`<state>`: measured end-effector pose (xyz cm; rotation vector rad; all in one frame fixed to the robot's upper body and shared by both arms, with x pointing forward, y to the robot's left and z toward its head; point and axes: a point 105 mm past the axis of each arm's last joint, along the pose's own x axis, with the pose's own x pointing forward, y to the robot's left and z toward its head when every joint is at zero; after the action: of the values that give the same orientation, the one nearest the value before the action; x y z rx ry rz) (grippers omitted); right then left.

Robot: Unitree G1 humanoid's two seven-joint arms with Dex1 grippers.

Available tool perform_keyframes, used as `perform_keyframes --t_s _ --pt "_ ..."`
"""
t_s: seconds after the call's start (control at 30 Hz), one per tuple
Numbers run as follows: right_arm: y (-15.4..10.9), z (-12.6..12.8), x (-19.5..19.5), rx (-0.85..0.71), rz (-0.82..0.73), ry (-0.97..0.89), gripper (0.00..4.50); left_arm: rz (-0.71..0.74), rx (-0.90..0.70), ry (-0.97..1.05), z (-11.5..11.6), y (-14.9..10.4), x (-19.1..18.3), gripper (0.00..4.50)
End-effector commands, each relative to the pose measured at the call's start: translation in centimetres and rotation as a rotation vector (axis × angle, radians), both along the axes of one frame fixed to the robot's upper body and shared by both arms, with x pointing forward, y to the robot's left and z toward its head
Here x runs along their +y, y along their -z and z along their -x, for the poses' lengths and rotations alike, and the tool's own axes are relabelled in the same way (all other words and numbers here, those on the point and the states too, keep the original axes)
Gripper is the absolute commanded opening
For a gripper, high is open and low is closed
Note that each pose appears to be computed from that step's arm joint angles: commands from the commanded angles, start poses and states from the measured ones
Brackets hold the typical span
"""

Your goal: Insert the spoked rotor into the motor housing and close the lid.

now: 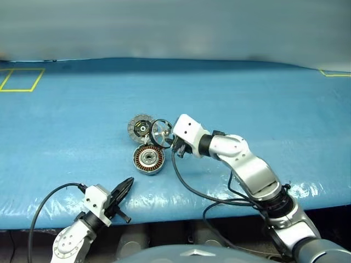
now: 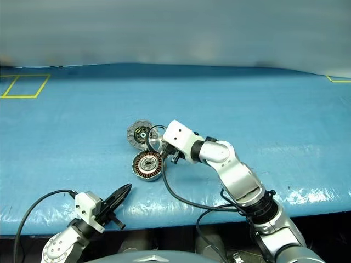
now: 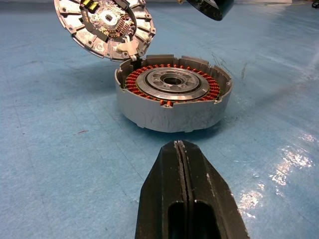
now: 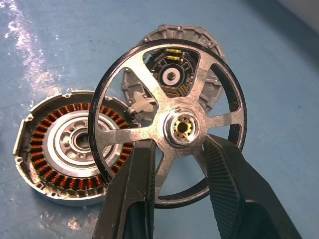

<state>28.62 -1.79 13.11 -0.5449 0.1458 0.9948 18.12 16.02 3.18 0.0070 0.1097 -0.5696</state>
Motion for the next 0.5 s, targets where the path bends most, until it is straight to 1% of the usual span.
perform_keyframes --t_s 0.03,0.27,0.5 --pt "-0.8 0.9 0.9 -0.047 -0.017 -0.024 1.12 -0.006 -0.052 -0.012 -0.1 -0.9 0.3 0.00" --pt "0.4 1.4 1.9 0.003 -0.016 -0.044 1.12 -0.034 -0.076 -0.041 -0.4 -0.9 0.5 0.00" --pt "1.9 1.8 1.9 0.055 0.008 -0.047 1.12 -0.037 -0.074 -0.045 -0.4 -0.7 0.5 0.00"
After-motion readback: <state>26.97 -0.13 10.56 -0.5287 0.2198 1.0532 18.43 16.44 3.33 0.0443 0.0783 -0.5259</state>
